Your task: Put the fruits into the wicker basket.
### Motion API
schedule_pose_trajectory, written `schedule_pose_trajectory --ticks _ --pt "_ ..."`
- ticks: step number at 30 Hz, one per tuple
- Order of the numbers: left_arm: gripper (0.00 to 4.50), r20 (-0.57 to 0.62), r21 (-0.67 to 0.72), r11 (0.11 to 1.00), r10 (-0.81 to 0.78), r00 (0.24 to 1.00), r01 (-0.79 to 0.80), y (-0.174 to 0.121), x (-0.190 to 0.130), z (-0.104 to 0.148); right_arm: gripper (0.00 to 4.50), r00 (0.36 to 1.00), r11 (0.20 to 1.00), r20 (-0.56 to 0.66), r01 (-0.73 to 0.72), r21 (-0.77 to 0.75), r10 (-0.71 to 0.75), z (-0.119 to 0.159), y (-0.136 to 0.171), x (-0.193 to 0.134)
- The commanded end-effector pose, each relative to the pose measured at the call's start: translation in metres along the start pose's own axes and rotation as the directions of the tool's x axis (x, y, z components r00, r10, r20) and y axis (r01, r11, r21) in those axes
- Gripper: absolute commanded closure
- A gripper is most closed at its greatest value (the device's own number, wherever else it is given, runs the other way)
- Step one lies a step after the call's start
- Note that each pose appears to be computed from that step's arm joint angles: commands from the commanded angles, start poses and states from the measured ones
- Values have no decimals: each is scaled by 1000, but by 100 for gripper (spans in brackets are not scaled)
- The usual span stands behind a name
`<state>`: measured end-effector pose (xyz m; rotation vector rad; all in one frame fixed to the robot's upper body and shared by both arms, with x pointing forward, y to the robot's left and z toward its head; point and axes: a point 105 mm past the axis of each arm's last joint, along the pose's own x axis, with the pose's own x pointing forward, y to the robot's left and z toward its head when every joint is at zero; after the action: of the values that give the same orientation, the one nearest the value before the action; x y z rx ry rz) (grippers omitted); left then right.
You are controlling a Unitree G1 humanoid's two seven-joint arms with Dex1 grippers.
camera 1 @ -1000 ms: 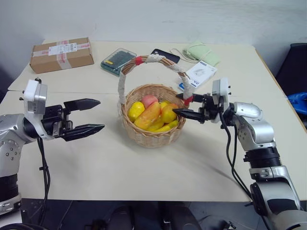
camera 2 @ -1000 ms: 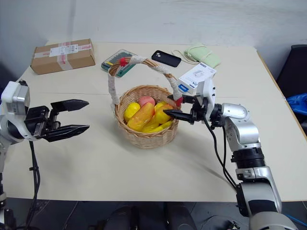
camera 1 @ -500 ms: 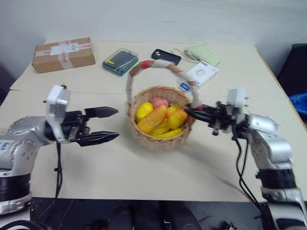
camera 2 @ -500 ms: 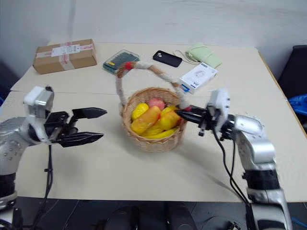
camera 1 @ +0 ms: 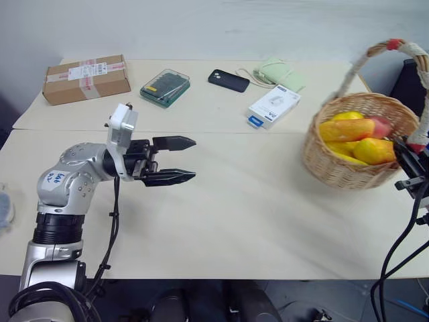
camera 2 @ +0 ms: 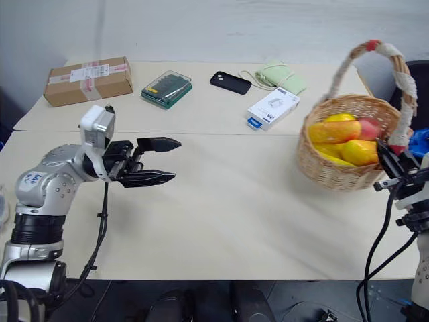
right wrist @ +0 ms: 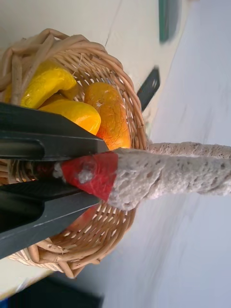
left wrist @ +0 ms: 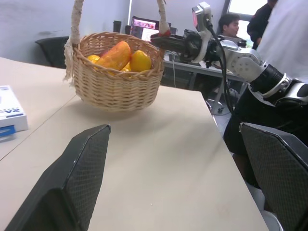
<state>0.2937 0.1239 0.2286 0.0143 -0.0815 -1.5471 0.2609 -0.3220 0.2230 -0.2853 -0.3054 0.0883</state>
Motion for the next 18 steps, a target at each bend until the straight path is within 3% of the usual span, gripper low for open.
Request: schedule_pose_trajectory --ticks 1,2,6,9,14,15,18 --pt "0 -13 44 999 -29 1000 29 0 5 2 434 1000 997 15 26 -75 -25 3 -11 0" --pt "0 -15 47 998 -33 999 34 1 6 0 434 999 998 20 44 -40 -43 2 -14 2" --pt "0 -21 56 997 -44 999 46 0 9 -3 307 998 998 -42 52 -37 -53 -10 -23 0" --pt "0 -3 66 997 -39 999 39 0 6 -1 200 998 998 -56 31 -55 -34 -4 -27 -6" --pt "0 -70 69 997 49 996 -44 2 -9 -24 31 996 979 -7 -89 -186 90 20 -25 -47" --pt "0 -78 66 995 76 994 -71 2 -14 -32 2 991 968 -53 -134 -212 125 15 -24 -61" --pt "0 -109 64 989 141 984 -135 0 -28 -49 2 974 948 -157 -196 -250 160 7 -31 -92"
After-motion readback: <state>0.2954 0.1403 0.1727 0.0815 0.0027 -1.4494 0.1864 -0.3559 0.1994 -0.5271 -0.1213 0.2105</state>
